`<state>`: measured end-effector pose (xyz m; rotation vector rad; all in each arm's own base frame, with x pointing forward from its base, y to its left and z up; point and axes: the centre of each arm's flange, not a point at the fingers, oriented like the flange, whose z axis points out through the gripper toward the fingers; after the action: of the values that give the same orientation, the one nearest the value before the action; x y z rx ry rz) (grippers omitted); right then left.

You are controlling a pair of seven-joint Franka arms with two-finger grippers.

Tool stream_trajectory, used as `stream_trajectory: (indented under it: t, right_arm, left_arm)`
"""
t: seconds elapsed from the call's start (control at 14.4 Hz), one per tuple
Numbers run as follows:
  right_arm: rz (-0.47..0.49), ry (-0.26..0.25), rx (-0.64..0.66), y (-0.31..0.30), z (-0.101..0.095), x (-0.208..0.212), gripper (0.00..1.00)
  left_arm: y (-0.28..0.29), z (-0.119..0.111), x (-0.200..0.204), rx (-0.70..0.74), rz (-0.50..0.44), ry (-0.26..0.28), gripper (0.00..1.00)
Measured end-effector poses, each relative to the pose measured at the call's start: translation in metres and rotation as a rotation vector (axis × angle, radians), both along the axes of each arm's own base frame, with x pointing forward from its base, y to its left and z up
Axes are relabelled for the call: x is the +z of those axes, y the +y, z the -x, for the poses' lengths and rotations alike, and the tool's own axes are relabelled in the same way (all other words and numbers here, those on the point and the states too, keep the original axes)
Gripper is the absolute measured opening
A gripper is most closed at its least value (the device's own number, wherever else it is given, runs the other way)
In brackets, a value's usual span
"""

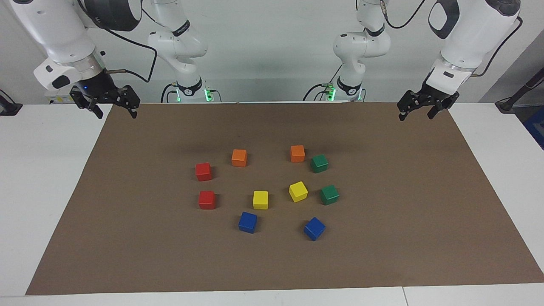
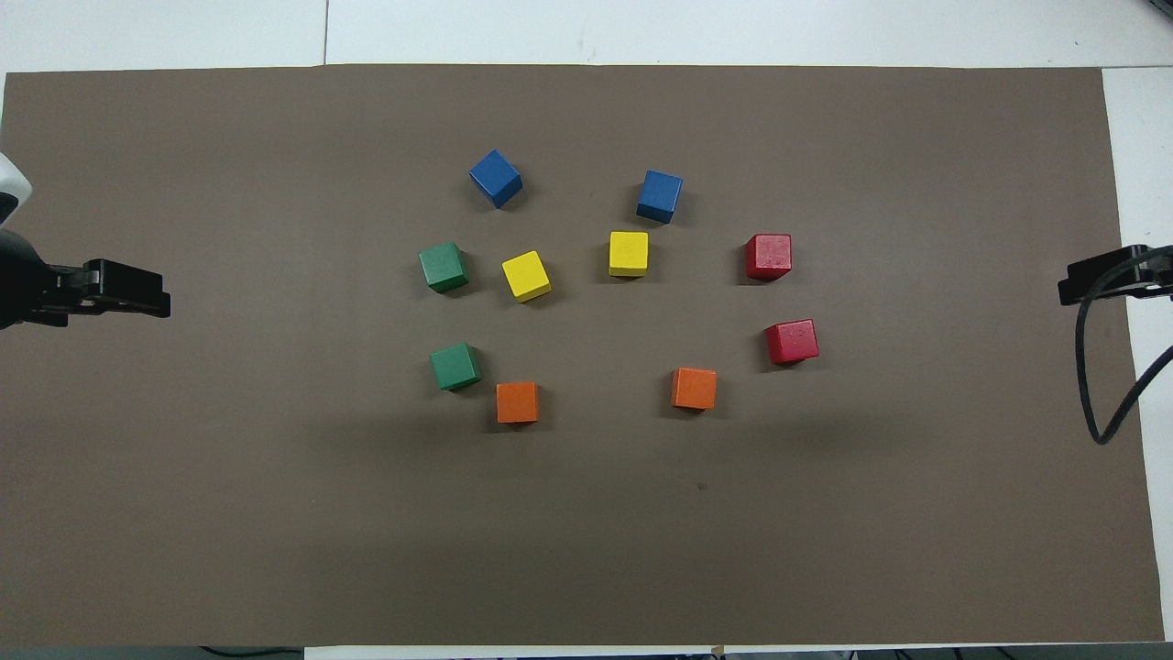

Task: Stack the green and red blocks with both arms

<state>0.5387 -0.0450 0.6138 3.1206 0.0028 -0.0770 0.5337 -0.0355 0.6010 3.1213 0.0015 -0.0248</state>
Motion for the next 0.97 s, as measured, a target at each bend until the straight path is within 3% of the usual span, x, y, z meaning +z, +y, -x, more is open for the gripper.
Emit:
stream_trajectory:
  t: [0.35, 0.62, 0.97]
  right_arm:
    - [0.004, 0.049, -0.047, 0.041, 0.009, -0.029, 1.00]
    - [-0.015, 0.081, -0.057, 0.085, 0.017, -0.078, 1.00]
    - [-0.034, 0.060, -0.053, 0.099, 0.022, -0.152, 1.00]
  left_arm:
    - [-0.003, 0.001, -0.004, -0.006, -0.001, 0.009, 1.00]
    - [-0.004, 0.002, -0.005, 0.008, -0.002, 0.011, 1.00]
    - [-0.071, 0.012, -0.039, 0.084, -0.011, 0.029, 1.00]
